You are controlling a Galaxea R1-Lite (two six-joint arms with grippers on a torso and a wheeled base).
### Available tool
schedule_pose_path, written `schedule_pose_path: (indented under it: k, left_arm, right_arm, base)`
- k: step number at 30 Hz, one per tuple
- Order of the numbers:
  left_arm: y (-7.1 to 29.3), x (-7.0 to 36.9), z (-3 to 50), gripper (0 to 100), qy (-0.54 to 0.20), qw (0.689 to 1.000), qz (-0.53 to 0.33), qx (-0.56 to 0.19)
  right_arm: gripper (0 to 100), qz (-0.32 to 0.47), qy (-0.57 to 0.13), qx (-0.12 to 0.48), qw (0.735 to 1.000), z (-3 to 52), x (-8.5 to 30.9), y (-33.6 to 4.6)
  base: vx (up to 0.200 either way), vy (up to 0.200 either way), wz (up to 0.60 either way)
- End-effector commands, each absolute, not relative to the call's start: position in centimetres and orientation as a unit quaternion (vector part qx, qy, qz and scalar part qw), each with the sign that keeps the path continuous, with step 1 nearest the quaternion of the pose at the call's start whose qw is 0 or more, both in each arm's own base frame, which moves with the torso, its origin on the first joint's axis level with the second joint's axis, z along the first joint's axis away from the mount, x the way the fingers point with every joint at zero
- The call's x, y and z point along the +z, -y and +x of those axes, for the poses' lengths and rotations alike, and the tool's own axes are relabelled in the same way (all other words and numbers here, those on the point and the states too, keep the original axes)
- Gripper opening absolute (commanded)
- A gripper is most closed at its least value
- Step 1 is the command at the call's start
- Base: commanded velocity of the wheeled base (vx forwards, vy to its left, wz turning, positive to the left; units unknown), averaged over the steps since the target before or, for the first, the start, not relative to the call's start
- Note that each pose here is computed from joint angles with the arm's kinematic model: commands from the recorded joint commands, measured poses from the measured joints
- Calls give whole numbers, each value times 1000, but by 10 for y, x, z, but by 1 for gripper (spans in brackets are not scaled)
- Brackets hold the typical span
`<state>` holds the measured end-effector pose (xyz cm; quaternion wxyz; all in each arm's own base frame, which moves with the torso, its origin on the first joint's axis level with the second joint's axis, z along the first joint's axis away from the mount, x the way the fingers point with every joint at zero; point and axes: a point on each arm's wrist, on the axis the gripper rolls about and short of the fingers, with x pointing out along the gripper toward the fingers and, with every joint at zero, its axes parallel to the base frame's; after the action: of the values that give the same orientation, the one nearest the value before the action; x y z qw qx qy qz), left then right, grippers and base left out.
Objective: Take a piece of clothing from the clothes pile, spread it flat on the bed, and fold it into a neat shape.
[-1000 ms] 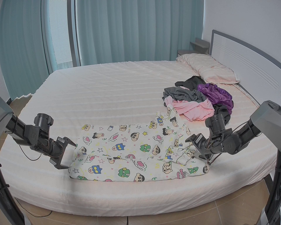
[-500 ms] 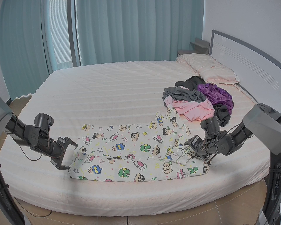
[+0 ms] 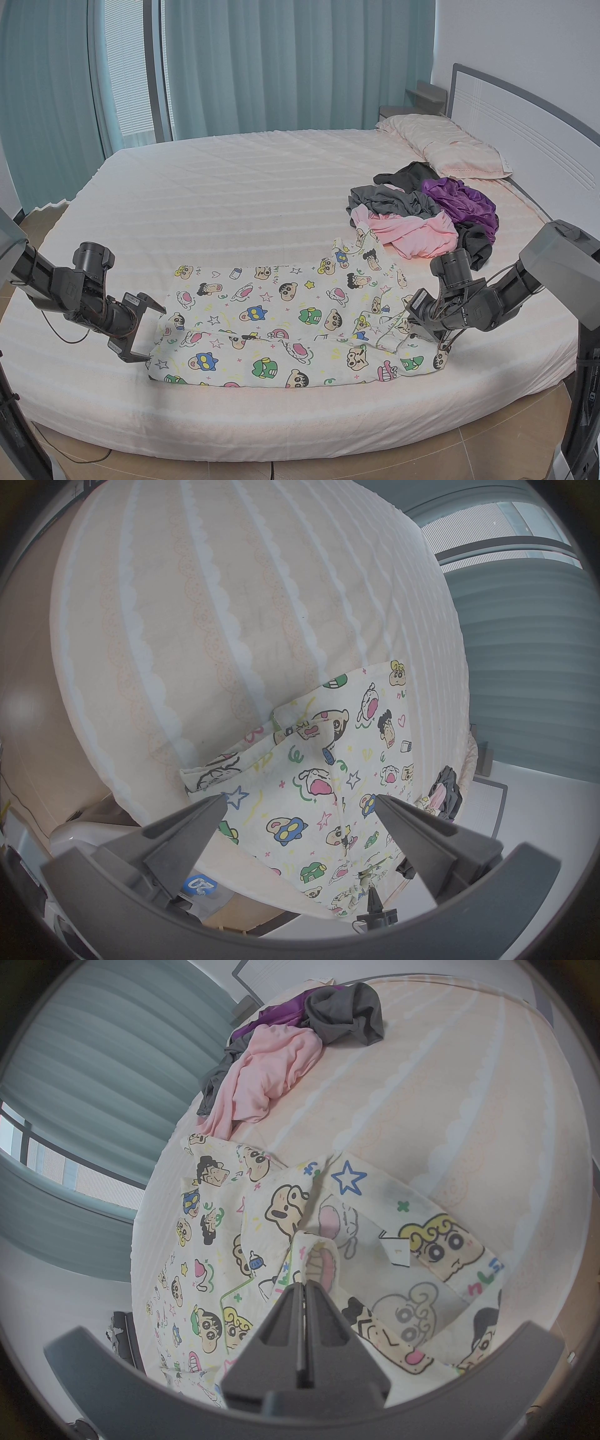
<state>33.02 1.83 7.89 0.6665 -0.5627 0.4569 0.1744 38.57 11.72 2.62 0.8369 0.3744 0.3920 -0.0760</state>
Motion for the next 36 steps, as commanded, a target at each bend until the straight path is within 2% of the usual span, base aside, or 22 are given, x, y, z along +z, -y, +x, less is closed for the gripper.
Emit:
schedule_pose_path:
  k: [1, 6, 23, 36]
  left_arm:
    - [-19, 78, 330, 100, -458, 665, -563, 176]
    - [-19, 77, 330, 100, -458, 665, -563, 176]
    - [-19, 76, 330, 100, -460, 664, -563, 176]
    - [-18, 76, 330, 100, -465, 659, -566, 169]
  right_arm:
    - [0, 380, -375, -62, 843, 380, 50, -117]
    - [0, 380, -362, -48, 850, 372, 82, -118]
    - [0, 348, -398, -18, 849, 344, 156, -145]
    - [0, 295, -461, -34, 836, 309, 160, -154]
  base:
    - [0, 0, 0]
    - [0, 0, 0]
    - [0, 0, 0]
    - [0, 0, 0]
